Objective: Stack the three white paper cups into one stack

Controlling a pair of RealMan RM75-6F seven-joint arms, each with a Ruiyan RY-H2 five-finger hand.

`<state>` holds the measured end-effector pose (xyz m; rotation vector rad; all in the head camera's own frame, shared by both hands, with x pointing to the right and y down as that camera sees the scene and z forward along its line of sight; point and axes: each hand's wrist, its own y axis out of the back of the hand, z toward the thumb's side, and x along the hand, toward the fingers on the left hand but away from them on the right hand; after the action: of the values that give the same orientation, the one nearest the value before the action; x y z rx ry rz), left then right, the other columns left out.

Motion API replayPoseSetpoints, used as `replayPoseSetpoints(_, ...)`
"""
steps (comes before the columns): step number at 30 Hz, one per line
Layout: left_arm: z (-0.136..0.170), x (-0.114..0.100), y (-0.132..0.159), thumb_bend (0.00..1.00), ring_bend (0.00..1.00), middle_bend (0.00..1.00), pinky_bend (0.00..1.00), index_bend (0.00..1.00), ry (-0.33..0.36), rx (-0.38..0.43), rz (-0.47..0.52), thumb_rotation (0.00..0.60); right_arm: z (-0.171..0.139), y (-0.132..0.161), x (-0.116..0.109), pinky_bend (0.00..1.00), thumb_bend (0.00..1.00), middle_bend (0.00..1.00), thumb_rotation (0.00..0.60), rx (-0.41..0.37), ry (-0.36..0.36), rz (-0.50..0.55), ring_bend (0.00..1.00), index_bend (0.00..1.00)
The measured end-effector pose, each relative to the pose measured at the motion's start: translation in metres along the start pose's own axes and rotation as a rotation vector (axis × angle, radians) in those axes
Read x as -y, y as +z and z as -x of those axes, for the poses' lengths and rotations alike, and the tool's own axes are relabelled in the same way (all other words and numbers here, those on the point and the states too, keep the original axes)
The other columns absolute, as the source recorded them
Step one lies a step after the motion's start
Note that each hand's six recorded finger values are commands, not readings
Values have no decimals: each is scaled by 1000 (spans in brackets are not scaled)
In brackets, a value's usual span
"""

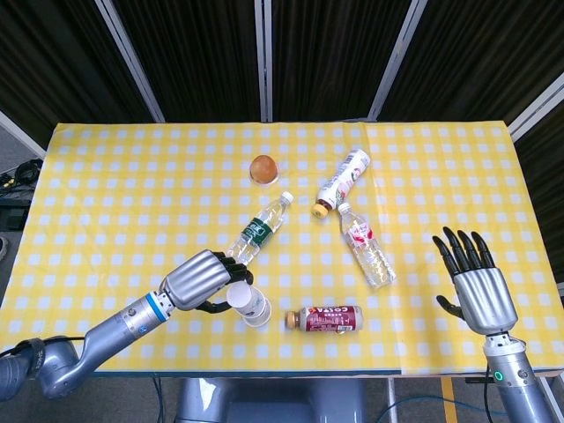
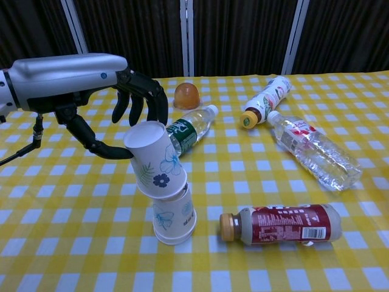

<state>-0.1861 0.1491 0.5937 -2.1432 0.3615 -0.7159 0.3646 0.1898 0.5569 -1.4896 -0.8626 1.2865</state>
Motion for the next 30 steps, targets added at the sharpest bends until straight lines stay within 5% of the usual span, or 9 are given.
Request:
replayPoseSetpoints(9,-7,9,5,181,407,397,490,440,-34,18,-29,600,0,0,0,0,0,0,600,-1,1,1,0,0)
replayPoseSetpoints(12,-9,13,7,22,230,205,335,225,-46,24,-31,600,0,0,0,0,0,0,600,-2,2,0,0,0)
replayPoseSetpoints(14,-9,17,8,0,109,74,200,52,-63,28,-31,600,0,1,0,0,0,0,600,-3,2,0,0,0)
replayPoseSetpoints(16,-9,24,9,0,25,11,97,1,-91,34,-38,600,-1,0,0,0,0,0,600,-3,4,0,0,0)
replayPoseSetpoints(22,-9,28,10,0,0,0,0,0,-110,29,-59,600,-1,0,0,0,0,0,600,-2,4,1,0,0)
replayPoseSetpoints(30,-3,12,-8,0,0,0,0,0,-9,-54,-89,600,-1,-2,-1,0,0,0,600,2,1,3,0,0)
